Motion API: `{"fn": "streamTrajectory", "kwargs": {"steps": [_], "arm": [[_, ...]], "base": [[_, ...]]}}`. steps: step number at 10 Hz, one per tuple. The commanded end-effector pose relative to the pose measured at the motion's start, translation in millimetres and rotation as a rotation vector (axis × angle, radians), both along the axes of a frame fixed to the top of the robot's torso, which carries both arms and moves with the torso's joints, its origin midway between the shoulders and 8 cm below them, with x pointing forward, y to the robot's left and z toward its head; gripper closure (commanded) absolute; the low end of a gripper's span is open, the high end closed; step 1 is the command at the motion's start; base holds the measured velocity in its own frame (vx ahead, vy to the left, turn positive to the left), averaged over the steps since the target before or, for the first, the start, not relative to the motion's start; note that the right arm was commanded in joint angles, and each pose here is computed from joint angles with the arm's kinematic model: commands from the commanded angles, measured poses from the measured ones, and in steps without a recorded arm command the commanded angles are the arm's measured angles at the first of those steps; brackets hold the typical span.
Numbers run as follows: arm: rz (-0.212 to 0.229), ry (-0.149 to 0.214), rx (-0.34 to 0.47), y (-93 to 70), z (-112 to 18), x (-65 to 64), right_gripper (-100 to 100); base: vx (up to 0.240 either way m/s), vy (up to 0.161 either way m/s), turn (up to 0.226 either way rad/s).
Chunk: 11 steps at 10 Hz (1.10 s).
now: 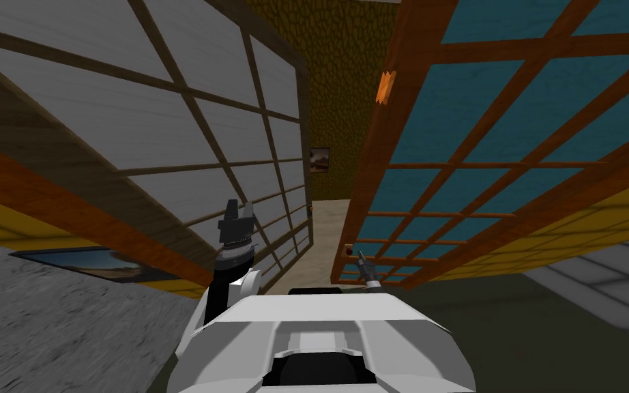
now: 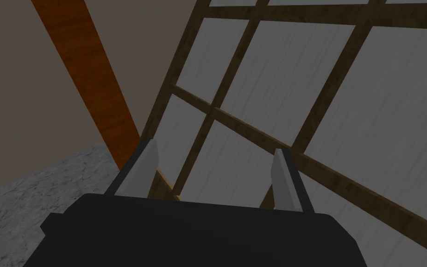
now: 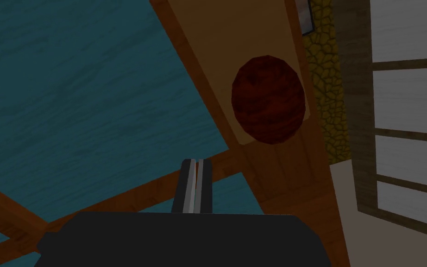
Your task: Push the door open
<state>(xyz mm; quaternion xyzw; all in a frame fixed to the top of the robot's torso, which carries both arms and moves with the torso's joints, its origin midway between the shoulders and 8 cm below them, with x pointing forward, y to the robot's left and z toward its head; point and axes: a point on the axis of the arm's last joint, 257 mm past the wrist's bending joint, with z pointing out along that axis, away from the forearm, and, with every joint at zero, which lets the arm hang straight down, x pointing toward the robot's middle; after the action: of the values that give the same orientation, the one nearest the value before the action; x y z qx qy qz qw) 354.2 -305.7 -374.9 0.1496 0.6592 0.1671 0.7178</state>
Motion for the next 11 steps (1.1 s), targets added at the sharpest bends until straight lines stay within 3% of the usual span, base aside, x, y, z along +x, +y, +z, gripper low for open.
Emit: {"fn": "streamTrajectory", "kwargs": {"steps": [1,6,7,11], "arm": [[-0.002,0.008,-0.060,-3.8,-2.4,-7.2,-100],[-0.008,0.044,-0.259,-14.0,-12.5,-35.8,-100],[-0.009,0.044,-0.265,-14.0,-12.5,-35.8,-100],[-0.011,0.069,-0.398,-17.2,-19.8,-56.1,-100]], "base": [[-0.035,0.077,-0.038],[-0.060,0.086,-0.047],[-0.040,0.045,-0.020],[-0.043,0.058,-0.037]]}}
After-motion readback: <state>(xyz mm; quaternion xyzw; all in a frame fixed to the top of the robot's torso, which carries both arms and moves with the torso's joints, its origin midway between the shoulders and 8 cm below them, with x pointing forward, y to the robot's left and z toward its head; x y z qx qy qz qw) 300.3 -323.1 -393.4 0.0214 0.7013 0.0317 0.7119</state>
